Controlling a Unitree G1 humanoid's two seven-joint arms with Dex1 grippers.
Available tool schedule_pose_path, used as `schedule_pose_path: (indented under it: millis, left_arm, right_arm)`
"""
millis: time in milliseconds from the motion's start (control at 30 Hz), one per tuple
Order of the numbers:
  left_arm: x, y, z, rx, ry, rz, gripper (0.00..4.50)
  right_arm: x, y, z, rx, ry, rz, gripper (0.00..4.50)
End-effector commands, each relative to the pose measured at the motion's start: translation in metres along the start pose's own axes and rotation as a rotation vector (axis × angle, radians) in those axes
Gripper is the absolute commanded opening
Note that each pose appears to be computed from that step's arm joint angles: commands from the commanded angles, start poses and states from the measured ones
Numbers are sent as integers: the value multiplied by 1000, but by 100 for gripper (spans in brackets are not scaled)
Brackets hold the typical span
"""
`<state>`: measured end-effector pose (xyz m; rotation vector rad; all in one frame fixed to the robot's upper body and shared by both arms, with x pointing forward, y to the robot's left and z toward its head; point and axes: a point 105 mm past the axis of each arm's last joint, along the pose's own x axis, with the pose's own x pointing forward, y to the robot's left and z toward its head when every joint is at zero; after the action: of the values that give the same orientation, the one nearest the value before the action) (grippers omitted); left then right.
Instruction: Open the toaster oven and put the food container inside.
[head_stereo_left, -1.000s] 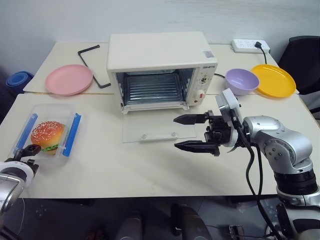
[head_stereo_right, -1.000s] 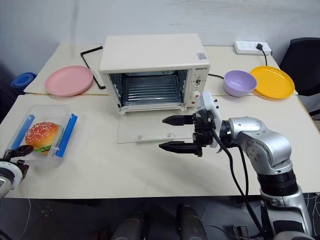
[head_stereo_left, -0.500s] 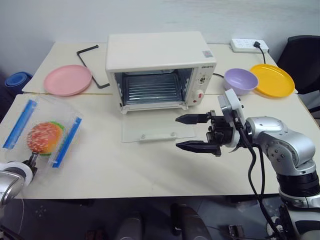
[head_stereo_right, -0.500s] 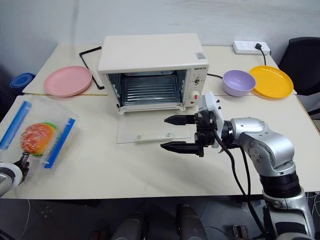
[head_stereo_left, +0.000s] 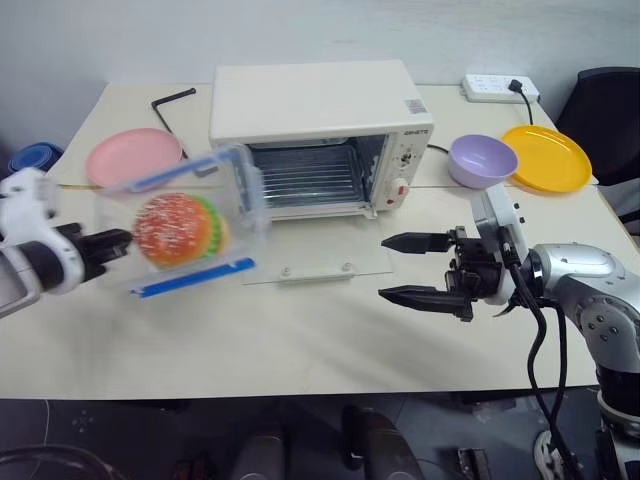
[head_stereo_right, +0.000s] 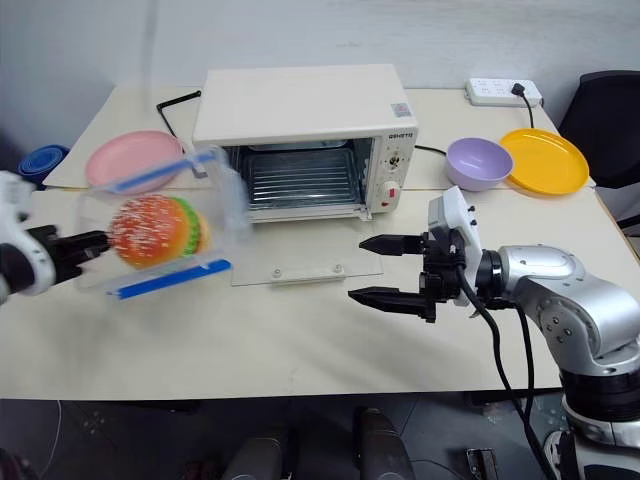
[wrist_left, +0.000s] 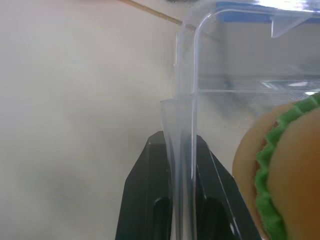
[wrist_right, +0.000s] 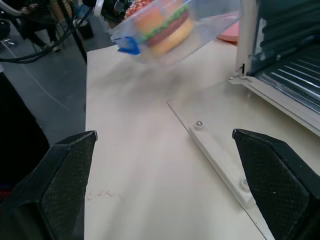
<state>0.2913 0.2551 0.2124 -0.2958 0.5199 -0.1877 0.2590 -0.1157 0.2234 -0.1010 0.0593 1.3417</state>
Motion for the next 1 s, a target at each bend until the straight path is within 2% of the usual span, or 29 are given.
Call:
schedule_pose_path:
  millis: [33,133,333,400,633,867,967,1000]
  left_arm:
    - [30,-19,0,54,33,-38,2]
    - [64,-45,7,62,47,-65,2]
    - [90,-71,12,70,74,-113,2]
    - [93,-76,13,64,79,-128,73]
    - [87,-79,29,41,52,-179,280]
    - [50,-84,48,40,-98,-383,280]
    - [25,-92,41,137,-137,-540,285]
    - [15,-97,38,175,-163,-609,285]
  right_arm:
    - [-1,5,10,-40,-37,-19,450]
    - [-2,7,11,-45,-54,-59,450]
    - [-7,11,5,-35,-49,-133,450]
    - [-9,9,4,-32,-55,-167,450]
    - [-6,9,-2,-24,-52,-215,450]
    - [-6,6,-11,24,-47,-248,450]
    - [1,7,-15,84,-67,-238,394]
    - [6,10,-17,90,-62,-221,359]
